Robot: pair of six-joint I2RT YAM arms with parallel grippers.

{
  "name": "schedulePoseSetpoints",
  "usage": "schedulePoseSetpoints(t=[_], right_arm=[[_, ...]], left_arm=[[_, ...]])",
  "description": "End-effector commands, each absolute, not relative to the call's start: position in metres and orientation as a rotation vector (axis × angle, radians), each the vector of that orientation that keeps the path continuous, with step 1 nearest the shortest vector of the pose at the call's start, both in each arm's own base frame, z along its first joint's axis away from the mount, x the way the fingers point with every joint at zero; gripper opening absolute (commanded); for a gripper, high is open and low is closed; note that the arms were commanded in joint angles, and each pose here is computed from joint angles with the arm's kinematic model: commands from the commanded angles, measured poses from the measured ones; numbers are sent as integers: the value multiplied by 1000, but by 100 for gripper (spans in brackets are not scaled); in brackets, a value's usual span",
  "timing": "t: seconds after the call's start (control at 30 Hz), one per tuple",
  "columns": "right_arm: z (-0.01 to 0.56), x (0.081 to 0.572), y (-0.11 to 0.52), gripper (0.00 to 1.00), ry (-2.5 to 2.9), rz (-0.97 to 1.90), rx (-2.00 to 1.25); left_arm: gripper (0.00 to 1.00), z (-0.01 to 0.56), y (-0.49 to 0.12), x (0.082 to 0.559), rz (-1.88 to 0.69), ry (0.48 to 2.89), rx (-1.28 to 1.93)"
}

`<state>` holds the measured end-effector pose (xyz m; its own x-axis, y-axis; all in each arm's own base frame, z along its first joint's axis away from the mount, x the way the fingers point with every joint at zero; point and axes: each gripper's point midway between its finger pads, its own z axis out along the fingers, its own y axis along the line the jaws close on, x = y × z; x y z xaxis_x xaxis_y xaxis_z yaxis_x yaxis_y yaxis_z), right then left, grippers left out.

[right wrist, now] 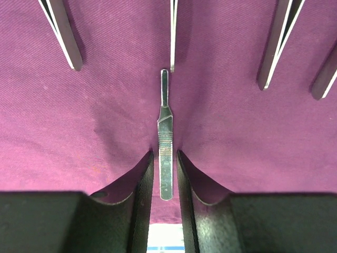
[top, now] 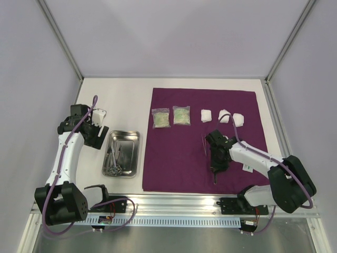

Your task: Prepare the surgical pack

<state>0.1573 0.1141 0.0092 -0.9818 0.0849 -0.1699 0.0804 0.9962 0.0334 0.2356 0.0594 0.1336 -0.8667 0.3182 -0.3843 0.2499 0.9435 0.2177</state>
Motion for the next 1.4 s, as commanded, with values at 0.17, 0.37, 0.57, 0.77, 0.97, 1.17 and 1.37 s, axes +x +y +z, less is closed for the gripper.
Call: schedulePoseSetpoints(t=[0.17, 0.37, 0.57, 0.77, 0.97, 1.17, 1.37], right_arm=[[-9, 152, 127, 13, 3013, 139, 89], [-7, 154, 121, 4, 2998, 86, 84], [2, 158, 123, 0, 2978, 105, 86], [20, 166, 126, 0, 2926, 135, 83], [25, 168, 128, 0, 2909, 155, 83], [31, 168, 125, 0, 2896, 142, 88], [50, 177, 128, 0, 2851, 143, 120]], left_arm=[[85, 148, 58, 243, 214, 2630, 393], [84, 148, 58, 243, 210, 2632, 393], [84, 150, 57, 244, 210, 2628, 396], [85, 150, 58, 244, 210, 2629, 394], [84, 150, 58, 244, 211, 2626, 392], [85, 151, 58, 244, 212, 2623, 395], [84, 151, 58, 244, 212, 2623, 395]])
